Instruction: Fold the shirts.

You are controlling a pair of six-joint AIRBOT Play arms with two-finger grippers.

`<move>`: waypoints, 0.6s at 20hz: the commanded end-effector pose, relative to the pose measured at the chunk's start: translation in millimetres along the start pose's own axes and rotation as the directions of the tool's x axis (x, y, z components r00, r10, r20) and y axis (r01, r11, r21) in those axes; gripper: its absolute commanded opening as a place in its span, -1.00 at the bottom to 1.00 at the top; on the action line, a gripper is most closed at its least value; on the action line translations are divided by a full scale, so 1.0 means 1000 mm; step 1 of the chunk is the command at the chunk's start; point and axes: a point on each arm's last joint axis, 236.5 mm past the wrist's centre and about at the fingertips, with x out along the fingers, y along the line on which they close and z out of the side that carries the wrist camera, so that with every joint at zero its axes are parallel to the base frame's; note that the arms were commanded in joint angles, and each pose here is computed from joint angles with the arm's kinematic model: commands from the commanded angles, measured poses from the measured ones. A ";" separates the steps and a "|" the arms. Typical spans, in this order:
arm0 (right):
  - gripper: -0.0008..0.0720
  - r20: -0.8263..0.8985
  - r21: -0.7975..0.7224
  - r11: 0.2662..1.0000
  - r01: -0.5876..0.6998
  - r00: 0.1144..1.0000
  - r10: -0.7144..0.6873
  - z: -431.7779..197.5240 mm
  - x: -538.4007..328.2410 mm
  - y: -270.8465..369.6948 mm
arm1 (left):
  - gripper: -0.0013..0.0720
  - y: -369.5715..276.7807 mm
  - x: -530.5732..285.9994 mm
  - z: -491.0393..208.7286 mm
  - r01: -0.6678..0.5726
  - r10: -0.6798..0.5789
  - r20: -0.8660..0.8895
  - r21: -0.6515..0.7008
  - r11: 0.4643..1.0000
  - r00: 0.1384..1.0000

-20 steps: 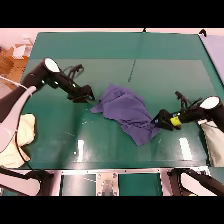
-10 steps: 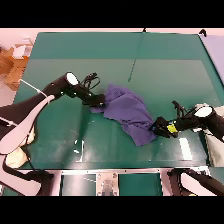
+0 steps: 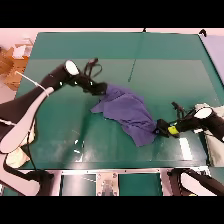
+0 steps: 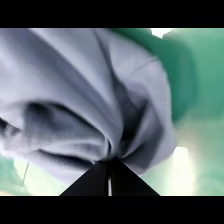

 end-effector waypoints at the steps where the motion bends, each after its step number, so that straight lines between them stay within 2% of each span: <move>1: -0.94 0.143 -0.012 1.000 -0.007 0.990 0.009 0.048 -0.044 0.011 | -0.93 0.004 -0.062 0.042 -0.069 0.066 0.065 0.045 0.997 0.996; 3: -0.94 0.174 -0.046 0.999 -0.013 0.984 0.021 0.060 -0.063 0.024 | -0.92 0.013 -0.077 0.038 -0.076 0.075 0.037 0.030 0.997 0.997; 5: -0.93 0.140 -0.058 0.998 -0.005 0.990 0.013 0.050 -0.051 0.024 | -0.91 0.036 -0.059 0.008 -0.118 0.116 -0.064 -0.017 0.993 0.991; 7: -0.94 0.122 -0.050 0.999 0.001 0.993 0.005 0.044 -0.042 0.019 | 0.45 0.060 -0.028 -0.032 -0.133 0.118 -0.158 -0.087 0.987 0.980; 9: -0.94 0.138 -0.054 0.998 0.017 0.990 -0.010 0.048 -0.043 0.016 | 0.47 0.075 0.002 -0.067 -0.118 0.086 -0.206 -0.149 0.982 0.975; 12: -0.94 0.138 -0.053 0.998 0.017 0.990 -0.009 0.048 -0.043 0.016 | 0.47 0.070 0.024 -0.105 -0.039 -0.008 -0.258 -0.174 0.984 0.966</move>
